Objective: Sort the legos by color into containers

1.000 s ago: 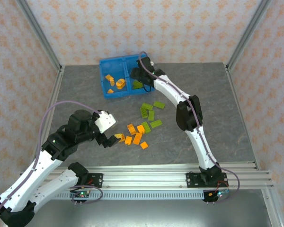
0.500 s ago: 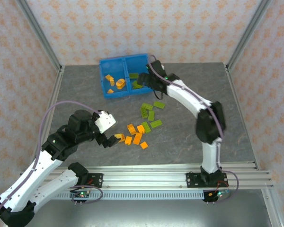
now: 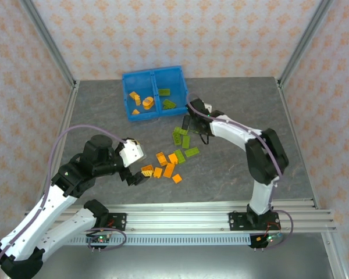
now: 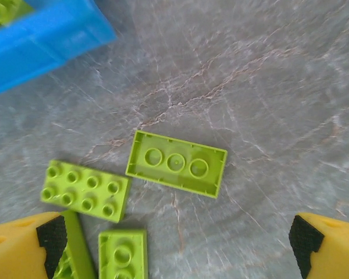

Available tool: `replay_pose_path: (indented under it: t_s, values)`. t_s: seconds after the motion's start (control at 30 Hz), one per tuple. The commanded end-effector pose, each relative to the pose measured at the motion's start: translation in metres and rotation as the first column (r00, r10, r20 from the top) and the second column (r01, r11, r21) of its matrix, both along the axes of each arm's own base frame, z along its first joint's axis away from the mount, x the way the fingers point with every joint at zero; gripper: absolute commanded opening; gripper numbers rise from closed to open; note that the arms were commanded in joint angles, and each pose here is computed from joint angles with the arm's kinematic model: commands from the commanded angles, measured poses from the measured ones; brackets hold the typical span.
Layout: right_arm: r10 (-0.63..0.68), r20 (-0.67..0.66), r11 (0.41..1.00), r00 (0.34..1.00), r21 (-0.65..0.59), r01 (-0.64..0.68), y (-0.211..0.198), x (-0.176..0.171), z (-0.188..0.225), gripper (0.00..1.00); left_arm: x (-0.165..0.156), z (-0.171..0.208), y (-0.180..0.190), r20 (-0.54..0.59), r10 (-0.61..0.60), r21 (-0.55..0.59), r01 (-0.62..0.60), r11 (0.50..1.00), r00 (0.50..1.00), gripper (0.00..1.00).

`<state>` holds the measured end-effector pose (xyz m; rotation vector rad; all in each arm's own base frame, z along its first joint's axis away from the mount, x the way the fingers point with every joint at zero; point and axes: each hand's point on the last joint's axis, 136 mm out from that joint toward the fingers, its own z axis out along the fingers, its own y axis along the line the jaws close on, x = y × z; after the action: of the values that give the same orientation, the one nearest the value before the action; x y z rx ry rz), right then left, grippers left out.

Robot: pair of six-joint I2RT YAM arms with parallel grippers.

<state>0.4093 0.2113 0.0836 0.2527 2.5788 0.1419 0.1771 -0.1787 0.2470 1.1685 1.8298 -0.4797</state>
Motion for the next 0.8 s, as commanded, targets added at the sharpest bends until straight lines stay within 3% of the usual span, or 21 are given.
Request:
replay_pose_path:
  t_s: [0.0, 0.27, 0.6, 0.77]
  values:
    - [-0.057, -0.002, 0.998, 0.998, -0.004, 0.057, -0.002, 0.017, -0.007, 0.99, -0.003, -0.001, -0.002, 0.007, -0.026, -0.006, 0.026, 1.000, 1.000, 1.00]
    - [-0.070, -0.067, 0.997, 0.995, -0.016, 0.069, 0.001, 0.032, -0.047, 0.99, -0.003, -0.003, -0.004, -0.003, -0.034, -0.007, 0.034, 0.999, 0.999, 1.00]
    - [-0.082, -0.124, 0.996, 0.989, 0.008, 0.084, 0.003, 0.021, -0.069, 0.67, -0.001, -0.006, -0.003, -0.009, -0.030, 0.005, 0.030, 1.000, 1.000, 1.00]
    - [-0.092, -0.029, 0.995, 0.995, 0.026, 0.093, -0.005, 0.021, -0.028, 0.62, -0.003, -0.007, -0.006, -0.022, -0.046, 0.002, 0.046, 0.999, 0.999, 1.00]
